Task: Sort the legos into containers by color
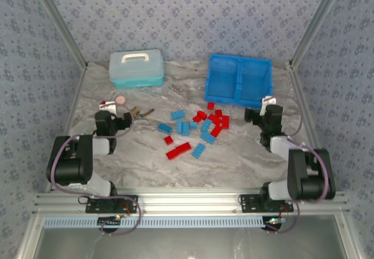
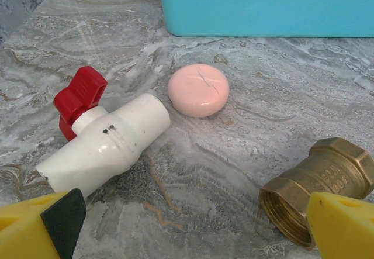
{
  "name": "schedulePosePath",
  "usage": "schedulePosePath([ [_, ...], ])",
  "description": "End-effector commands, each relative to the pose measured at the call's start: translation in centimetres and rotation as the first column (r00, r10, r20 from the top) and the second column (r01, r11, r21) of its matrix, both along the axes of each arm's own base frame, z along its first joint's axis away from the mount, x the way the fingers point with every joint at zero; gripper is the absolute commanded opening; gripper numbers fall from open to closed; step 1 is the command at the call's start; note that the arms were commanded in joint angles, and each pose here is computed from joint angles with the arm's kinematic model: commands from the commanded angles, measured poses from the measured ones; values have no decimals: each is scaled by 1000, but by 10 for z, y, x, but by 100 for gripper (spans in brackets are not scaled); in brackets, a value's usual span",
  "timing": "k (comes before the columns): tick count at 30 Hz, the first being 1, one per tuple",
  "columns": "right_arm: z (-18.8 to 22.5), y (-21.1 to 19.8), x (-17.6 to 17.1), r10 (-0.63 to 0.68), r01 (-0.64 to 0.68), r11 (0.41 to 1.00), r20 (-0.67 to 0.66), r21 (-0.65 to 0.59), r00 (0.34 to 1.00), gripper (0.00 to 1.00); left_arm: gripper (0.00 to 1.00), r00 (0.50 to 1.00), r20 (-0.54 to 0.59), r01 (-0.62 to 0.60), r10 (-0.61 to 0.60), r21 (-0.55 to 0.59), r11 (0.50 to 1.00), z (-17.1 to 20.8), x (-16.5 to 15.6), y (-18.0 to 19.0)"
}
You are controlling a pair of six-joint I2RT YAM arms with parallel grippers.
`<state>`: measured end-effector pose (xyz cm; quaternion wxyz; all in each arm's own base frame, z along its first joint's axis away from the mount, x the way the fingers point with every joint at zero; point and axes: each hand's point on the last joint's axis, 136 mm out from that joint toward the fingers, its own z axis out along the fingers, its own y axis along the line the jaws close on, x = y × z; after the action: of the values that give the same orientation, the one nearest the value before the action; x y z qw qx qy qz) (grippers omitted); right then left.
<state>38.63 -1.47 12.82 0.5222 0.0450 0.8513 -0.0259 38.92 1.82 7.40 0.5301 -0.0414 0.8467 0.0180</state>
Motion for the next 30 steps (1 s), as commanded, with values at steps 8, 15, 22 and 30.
schedulePosePath([
  [8, 75, 86, -69, 126, -53, 978, -374, 199, 919, 100, 99, 982, 166, -86, 95, -58, 995, 147, -55, -12],
  [15, 49, 163, -91, 325, -249, 945, -525, 213, 786, 100, 99, 940, 41, 337, -338, -246, 909, 197, -125, -106],
  [22, -2, 157, -65, 186, -113, 981, -600, 157, 778, 94, 99, 760, -160, 618, -630, -123, 776, 172, -171, -156],
  [30, -54, 143, -36, 156, -84, 986, -639, 141, 753, 68, 99, 727, -128, 664, -675, -124, 738, 158, -167, -171],
])
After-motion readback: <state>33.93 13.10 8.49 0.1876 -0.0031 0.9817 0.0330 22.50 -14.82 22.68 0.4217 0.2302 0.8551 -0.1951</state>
